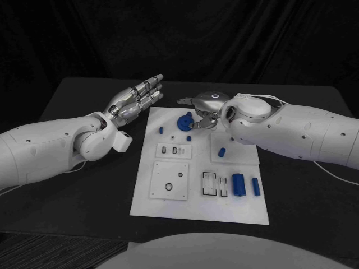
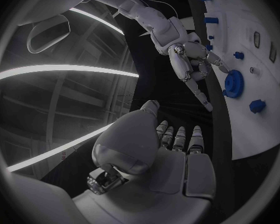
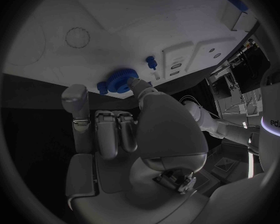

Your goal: Assemble the parts on the task board

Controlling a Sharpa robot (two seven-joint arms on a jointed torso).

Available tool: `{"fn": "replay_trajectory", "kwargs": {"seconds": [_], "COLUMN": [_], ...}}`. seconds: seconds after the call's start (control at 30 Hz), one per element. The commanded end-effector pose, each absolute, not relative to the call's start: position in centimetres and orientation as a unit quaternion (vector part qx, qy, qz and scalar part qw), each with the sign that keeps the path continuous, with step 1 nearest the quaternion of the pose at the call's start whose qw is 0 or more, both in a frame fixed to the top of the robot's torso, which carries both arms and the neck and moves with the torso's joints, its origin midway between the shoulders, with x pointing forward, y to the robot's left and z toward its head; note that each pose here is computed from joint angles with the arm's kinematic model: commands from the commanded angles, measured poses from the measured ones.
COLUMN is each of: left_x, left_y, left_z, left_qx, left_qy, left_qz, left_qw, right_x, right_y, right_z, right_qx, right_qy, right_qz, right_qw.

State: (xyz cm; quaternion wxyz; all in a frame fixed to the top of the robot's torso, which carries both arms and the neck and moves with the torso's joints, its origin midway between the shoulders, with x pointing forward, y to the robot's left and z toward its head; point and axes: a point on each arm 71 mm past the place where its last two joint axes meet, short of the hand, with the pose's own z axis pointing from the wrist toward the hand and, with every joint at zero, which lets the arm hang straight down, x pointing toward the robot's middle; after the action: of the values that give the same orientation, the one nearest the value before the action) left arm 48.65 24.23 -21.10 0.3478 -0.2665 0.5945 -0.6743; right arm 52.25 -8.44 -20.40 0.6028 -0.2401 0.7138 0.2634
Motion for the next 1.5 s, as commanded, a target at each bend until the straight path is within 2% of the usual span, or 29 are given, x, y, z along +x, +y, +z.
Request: {"fn": "replay_trajectory", "kwargs": {"seconds": [0.03,0.87,1.3,1.5], "left_x": [48.6,48.6,48.6,48.7], "left_y": [24.1,24.2,24.3,24.5], "left_z": [-21.0,-21.1,-21.1,-21.2], "left_qx": [-0.263,-0.264,-0.264,-0.266], "left_qy": [0.591,0.592,0.592,0.593], "left_qz": [-0.681,-0.680,-0.679,-0.677], "left_qw": [0.343,0.343,0.343,0.345], "right_x": [52.3,51.9,52.2,52.2], "right_y": [-8.7,-9.7,-10.9,-12.6], "right_z": [-20.5,-21.4,-21.0,-20.2], "right_qx": [-0.237,-0.235,-0.219,-0.203], "right_qy": [0.715,0.738,0.723,0.710], "right_qz": [0.257,0.242,0.243,0.240], "right_qw": [0.605,0.585,0.609,0.630]}}
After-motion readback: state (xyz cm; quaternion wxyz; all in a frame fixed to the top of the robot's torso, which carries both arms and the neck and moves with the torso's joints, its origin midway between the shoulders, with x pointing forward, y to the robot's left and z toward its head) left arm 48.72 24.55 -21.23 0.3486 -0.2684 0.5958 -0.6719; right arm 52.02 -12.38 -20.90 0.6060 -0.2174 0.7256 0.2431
